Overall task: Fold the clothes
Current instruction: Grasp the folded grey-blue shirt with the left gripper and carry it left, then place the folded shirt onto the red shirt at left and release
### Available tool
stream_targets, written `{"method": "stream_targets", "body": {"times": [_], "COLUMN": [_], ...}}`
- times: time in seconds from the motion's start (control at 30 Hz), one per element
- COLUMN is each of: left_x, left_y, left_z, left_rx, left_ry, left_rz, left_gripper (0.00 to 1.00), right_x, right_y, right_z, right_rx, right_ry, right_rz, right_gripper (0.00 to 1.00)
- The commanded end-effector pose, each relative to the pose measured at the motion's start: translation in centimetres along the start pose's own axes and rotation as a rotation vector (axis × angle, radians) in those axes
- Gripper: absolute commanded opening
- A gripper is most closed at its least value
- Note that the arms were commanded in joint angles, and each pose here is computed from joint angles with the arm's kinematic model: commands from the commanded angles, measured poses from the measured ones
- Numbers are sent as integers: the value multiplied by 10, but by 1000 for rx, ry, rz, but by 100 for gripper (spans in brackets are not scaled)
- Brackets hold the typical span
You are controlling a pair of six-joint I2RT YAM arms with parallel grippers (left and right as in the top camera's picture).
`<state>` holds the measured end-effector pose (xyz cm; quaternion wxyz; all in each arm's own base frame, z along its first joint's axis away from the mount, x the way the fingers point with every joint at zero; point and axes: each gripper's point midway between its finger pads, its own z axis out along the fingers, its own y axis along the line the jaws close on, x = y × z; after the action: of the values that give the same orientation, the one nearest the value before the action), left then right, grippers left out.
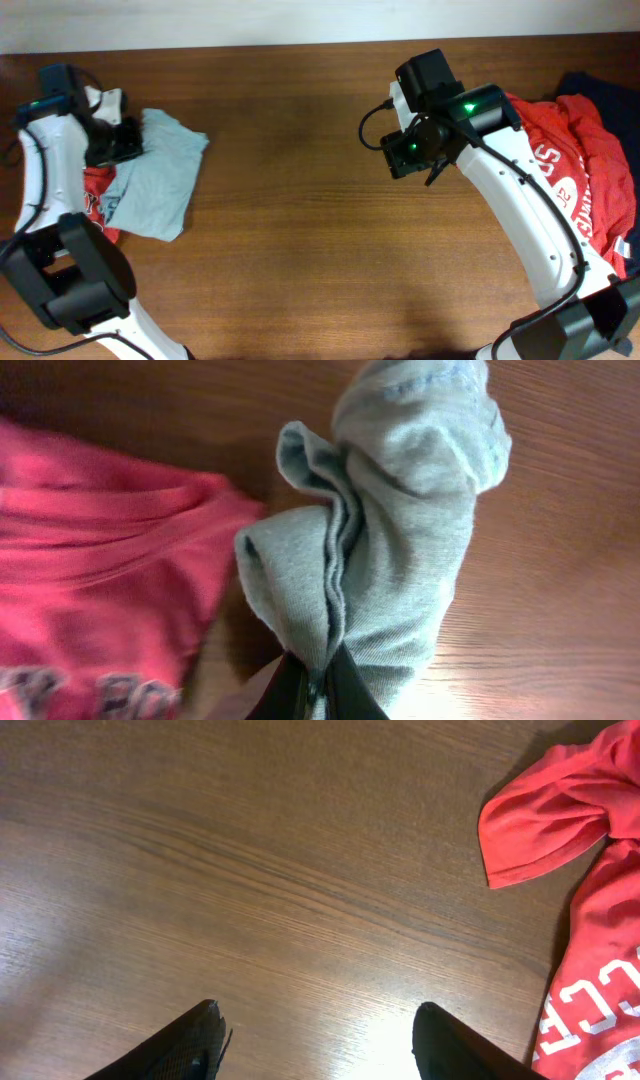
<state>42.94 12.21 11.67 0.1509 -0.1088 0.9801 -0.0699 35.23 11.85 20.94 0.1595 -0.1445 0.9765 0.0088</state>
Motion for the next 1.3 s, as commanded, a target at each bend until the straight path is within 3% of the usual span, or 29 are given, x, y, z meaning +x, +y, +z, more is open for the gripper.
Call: {"method": "stream_targets", "body": {"times": [0.0, 0.37, 0.7, 0.97, 1.2, 1.23, 1.27], "left_x": [-3, -10, -10, 4, 9, 10, 11], "left_y": [33, 107, 130, 155, 163, 164, 166], "left_z": [-16, -35, -42, -45, -47, -48, -48], "left_rx": [-32, -91, -114, -253, -290, -290, -293], "left_ry": [-42, -150, -187, -137, -127, -126, -125], "left_rz": [-75, -201, -257, -282, -297, -300, -317], "left_gripper": [0, 0, 1, 0, 1, 2, 13], "right_x": [-2, -1, -1, -1, 0, 0, 0], "right_y": [-7, -7, -6, -6, -6, -6, -6], "right_z": [-7, -7, -7, -7, -7, -7, -7], "right_rx": [22, 22, 21, 21, 21, 21, 21], "right_ry": [-15, -12, -11, -11, -10, -9, -7], "right_rz": [5, 5, 4, 4, 4, 4, 4], "right_gripper": [66, 66, 66, 66, 66, 66, 66]}}
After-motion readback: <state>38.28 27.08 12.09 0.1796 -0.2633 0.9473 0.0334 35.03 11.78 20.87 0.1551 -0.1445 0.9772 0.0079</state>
